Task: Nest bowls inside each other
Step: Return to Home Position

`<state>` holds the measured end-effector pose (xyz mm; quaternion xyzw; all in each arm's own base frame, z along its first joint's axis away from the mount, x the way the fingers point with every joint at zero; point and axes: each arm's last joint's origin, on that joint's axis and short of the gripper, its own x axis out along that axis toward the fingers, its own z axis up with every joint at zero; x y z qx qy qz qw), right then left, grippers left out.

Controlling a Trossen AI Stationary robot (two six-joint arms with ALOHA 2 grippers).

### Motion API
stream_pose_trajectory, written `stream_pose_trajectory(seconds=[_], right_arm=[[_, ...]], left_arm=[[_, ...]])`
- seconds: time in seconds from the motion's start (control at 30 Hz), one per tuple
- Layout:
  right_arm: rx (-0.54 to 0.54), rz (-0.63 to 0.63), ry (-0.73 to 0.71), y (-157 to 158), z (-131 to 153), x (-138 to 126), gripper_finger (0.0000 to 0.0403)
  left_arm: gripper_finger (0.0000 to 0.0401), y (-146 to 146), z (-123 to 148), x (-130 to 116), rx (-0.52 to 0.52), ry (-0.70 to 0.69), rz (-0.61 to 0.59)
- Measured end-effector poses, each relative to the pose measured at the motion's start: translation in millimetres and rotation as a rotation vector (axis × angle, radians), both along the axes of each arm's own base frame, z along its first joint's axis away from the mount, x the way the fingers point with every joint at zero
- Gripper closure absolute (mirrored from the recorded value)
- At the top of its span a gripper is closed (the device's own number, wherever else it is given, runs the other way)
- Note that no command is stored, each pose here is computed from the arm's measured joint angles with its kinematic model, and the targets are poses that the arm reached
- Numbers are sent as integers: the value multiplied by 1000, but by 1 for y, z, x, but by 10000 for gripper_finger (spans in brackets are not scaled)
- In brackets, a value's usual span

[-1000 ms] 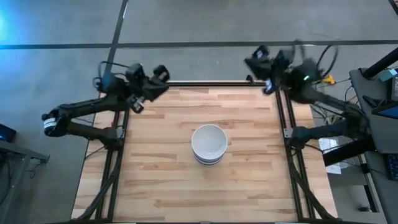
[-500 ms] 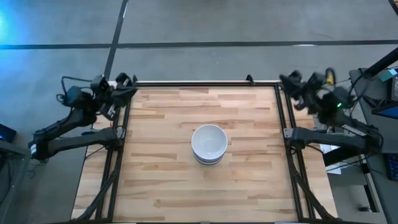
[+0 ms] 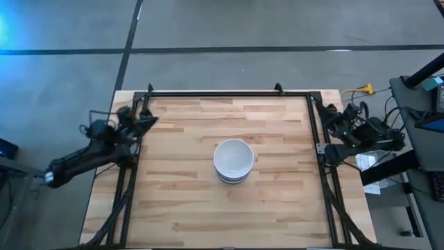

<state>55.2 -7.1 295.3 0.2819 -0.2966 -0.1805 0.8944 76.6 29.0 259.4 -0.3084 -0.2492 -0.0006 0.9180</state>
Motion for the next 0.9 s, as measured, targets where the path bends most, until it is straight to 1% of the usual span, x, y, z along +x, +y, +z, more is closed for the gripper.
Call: stream_pose_trajectory(seconds=[0.03,0.1,0.13,0.17,0.23,0.3,0.33,0.37,0.4,0.47,0.53,0.6,0.63,0.67,0.7,0.73,0.83,0.9], right_arm=[[19,6,39,-1,-7,-5,394],[70,35,149,-1,-17,-4,394],[91,80,218,0,-21,-4,394],[113,162,277,2,-24,-3,394],[154,280,277,6,-22,5,394],[156,383,259,9,-26,10,394],[131,422,195,11,-24,14,394],[93,430,101,12,-19,15,394],[58,425,29,12,-18,15,394],[16,400,-49,11,-26,16,394],[18,374,-62,10,-44,20,394],[65,372,-97,8,-66,24,394],[102,372,-96,7,-80,27,394],[149,366,-34,6,-89,32,394],[171,358,34,5,-95,35,394],[184,356,62,5,-98,36,394],[178,316,40,1,-96,35,394],[141,292,38,1,-95,34,394]], left_arm=[[401,-1,-6,-4,-5,-21,16],[401,-2,-12,-9,4,-87,65],[401,1,-21,-5,-12,-57,81],[401,3,-34,2,-41,11,69],[401,4,-36,7,-69,24,0],[401,6,-56,16,-162,122,-106],[401,6,-62,19,-193,160,-159],[401,6,-63,20,-200,173,-194],[401,7,-67,23,-219,216,-209],[401,7,-66,25,-194,217,-222],[401,7,-64,25,-175,195,-225],[401,8,-61,25,-159,174,-226],[401,7,-61,25,-151,167,-231],[401,7,-59,25,-141,157,-234],[401,6,-58,24,-127,145,-244],[401,6,-58,24,-125,148,-257],[401,4,-58,23,-116,153,-296],[401,3,-56,21,-118,134,-307]])
